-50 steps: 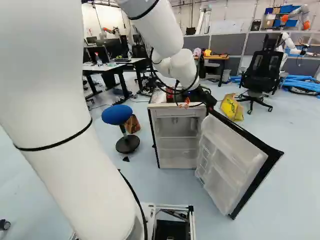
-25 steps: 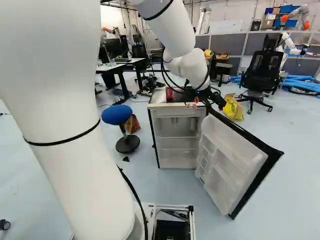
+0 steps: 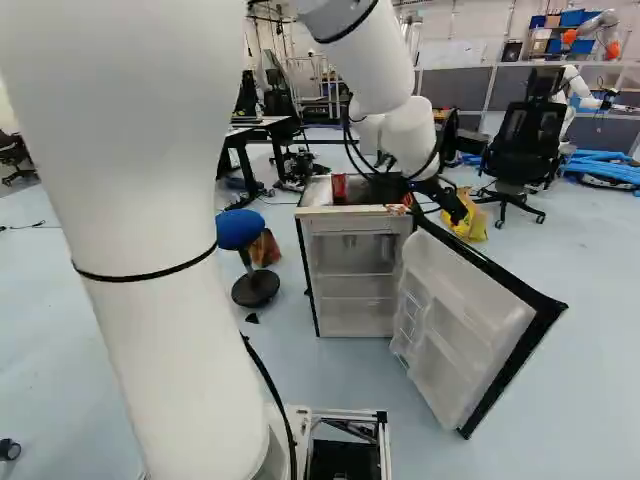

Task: Grab a drink from the fridge

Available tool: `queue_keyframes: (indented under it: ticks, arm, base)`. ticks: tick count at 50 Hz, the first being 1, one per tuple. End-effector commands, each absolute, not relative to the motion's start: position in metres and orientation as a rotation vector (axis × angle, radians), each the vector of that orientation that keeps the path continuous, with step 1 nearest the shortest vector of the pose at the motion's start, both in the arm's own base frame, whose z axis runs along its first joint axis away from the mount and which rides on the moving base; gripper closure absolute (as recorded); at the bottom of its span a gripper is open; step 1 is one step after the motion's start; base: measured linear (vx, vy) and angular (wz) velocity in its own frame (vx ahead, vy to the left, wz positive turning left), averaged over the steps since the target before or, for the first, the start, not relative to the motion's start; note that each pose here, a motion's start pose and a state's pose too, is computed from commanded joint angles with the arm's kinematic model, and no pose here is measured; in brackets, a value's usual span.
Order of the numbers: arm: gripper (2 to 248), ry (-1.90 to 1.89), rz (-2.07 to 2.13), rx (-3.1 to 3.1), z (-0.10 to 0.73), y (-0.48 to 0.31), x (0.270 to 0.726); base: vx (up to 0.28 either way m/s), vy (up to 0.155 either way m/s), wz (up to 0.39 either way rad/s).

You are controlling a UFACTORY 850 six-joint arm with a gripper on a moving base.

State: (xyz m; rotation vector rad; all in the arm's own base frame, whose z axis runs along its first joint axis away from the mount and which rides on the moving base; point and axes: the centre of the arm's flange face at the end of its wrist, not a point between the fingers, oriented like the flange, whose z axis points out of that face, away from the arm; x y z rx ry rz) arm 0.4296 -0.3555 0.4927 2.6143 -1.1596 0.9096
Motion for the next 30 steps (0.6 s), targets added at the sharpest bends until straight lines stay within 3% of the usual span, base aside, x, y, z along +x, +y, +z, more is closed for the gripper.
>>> queue_keyframes:
  ticks: [30]
  arm:
    - [3,-1.378,0.899,2.556,0.489,-0.406,0.429]
  base:
    - [0.0,0.0,0.0]
